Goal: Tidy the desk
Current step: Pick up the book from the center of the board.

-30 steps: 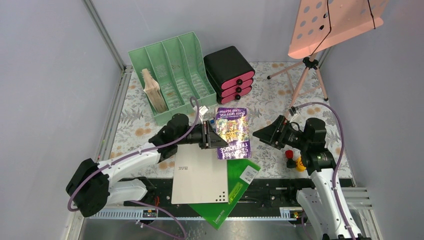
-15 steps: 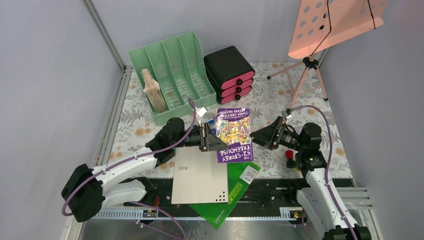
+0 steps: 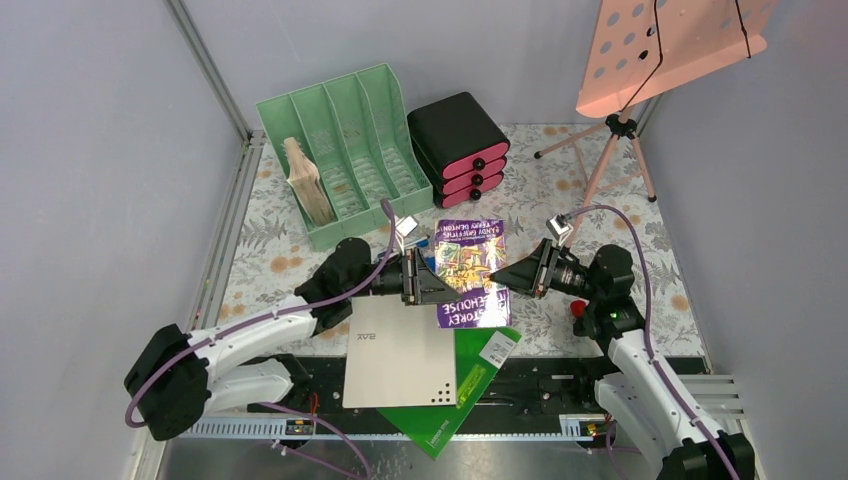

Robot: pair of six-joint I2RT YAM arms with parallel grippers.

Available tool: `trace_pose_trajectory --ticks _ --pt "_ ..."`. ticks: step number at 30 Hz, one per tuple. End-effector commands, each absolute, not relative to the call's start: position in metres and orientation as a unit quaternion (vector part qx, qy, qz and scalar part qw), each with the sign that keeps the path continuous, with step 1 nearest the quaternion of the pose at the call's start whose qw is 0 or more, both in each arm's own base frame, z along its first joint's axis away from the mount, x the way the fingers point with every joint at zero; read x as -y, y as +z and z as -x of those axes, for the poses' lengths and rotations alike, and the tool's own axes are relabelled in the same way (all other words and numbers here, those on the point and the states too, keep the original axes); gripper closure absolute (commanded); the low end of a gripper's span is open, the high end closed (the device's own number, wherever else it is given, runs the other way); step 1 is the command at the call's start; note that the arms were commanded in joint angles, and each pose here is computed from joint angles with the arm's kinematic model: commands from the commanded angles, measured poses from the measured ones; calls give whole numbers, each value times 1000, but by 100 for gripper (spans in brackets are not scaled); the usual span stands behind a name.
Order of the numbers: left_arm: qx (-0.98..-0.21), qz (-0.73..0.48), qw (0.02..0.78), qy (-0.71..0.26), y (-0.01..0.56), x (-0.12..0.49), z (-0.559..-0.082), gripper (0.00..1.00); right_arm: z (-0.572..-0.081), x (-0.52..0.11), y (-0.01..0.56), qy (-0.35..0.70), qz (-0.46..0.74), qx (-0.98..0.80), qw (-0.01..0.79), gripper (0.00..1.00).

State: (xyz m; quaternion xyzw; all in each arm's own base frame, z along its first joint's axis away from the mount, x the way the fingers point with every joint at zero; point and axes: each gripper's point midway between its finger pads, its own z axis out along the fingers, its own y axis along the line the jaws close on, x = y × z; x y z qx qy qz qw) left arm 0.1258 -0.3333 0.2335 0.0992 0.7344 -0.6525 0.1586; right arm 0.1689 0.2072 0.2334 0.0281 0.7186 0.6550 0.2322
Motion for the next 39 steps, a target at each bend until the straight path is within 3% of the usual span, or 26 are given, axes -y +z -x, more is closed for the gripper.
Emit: trace_pose_trajectory --ticks 1,4,11,19,26,30,39 --pt "-684 -132 211 -686 266 328 -120 42 -171 -208 247 660 -11 -706 259 100" --pt "-695 -117 228 -671 261 323 -125 18 -170 -206 242 647 -15 -716 263 100" --pt "-749 -82 267 -601 241 304 -140 6 -165 -203 237 632 -10 -727 269 100" --pt "-780 -42 319 -536 227 267 -162 1 -153 -202 223 620 9 -742 255 100" --pt "-799 -125 333 -485 242 256 -161 1 -130 -202 215 622 44 -750 222 100" --pt "-807 -188 315 -463 249 260 -158 1 -113 -202 209 620 59 -760 185 100" --pt "-774 -279 251 -510 272 295 -153 1 -76 -204 212 637 97 -750 146 100"
